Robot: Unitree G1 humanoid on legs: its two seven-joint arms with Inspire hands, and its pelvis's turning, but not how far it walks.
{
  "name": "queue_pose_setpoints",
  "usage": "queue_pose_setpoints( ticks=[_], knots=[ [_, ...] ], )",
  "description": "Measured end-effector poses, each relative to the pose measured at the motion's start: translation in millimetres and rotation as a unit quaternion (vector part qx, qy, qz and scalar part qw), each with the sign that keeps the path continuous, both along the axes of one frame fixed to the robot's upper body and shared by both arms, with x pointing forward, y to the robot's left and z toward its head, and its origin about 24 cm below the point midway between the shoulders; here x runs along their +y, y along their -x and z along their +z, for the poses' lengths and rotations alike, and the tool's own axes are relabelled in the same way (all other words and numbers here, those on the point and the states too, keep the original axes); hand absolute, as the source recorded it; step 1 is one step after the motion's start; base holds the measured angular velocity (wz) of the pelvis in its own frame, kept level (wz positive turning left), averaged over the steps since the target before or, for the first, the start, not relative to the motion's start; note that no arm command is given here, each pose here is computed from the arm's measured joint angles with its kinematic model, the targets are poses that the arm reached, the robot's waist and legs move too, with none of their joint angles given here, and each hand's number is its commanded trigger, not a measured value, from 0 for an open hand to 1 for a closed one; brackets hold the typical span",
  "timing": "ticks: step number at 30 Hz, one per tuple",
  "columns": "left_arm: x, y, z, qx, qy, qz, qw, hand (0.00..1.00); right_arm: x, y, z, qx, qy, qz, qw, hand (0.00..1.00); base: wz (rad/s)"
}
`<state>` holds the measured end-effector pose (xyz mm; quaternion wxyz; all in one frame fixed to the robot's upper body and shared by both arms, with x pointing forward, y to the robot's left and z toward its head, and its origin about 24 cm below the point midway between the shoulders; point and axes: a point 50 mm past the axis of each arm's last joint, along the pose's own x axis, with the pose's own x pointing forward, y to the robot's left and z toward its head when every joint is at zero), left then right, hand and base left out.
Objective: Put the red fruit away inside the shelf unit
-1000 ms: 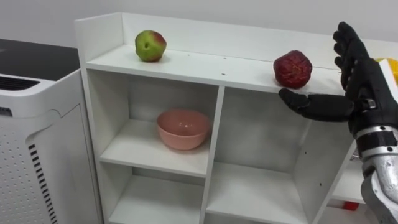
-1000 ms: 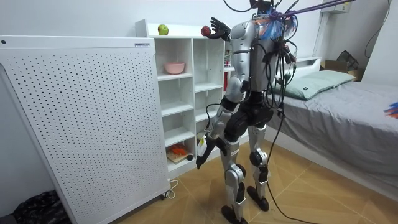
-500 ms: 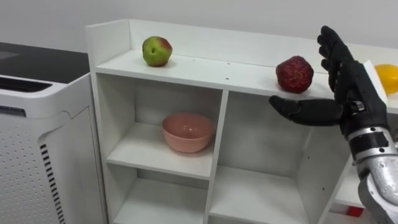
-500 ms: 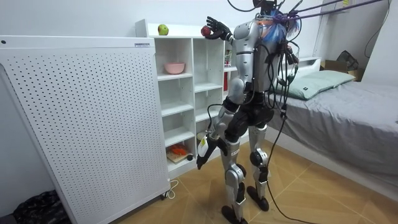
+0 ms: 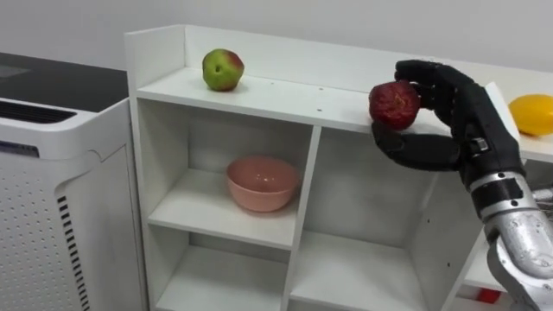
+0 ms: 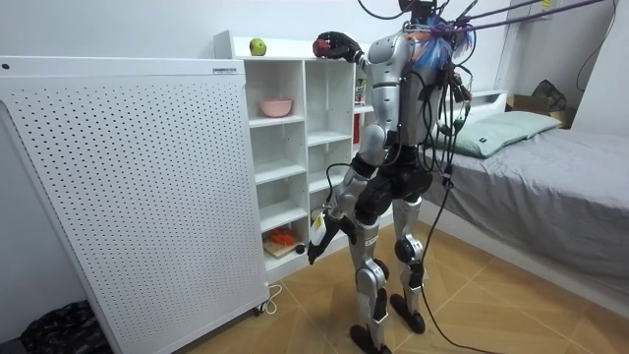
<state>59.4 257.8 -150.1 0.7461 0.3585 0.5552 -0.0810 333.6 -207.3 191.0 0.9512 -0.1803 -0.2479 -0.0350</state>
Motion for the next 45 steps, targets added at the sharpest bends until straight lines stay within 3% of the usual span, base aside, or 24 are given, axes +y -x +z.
queue_pose_setpoints(
  ticks=[20,38,45],
  knots=[
    [1.2,0.1,0.4,0.003,-0.003,-0.01,1.0,0.0,6.3,0.7,-0.3,-0.002,0.016,0.008,1.0,1.0,0.0],
    [-2.5,-0.4,-1.1,-0.001,-0.009,-0.015,1.0,0.0,82.7,53.5,18.2,-0.075,0.092,0.206,0.971,1.0,-0.03],
    [-2.7,0.9,-3.5,0.011,-0.009,-0.017,1.0,0.0,92.9,65.8,6.1,-0.059,0.091,0.241,0.964,1.0,-0.08]
  ],
)
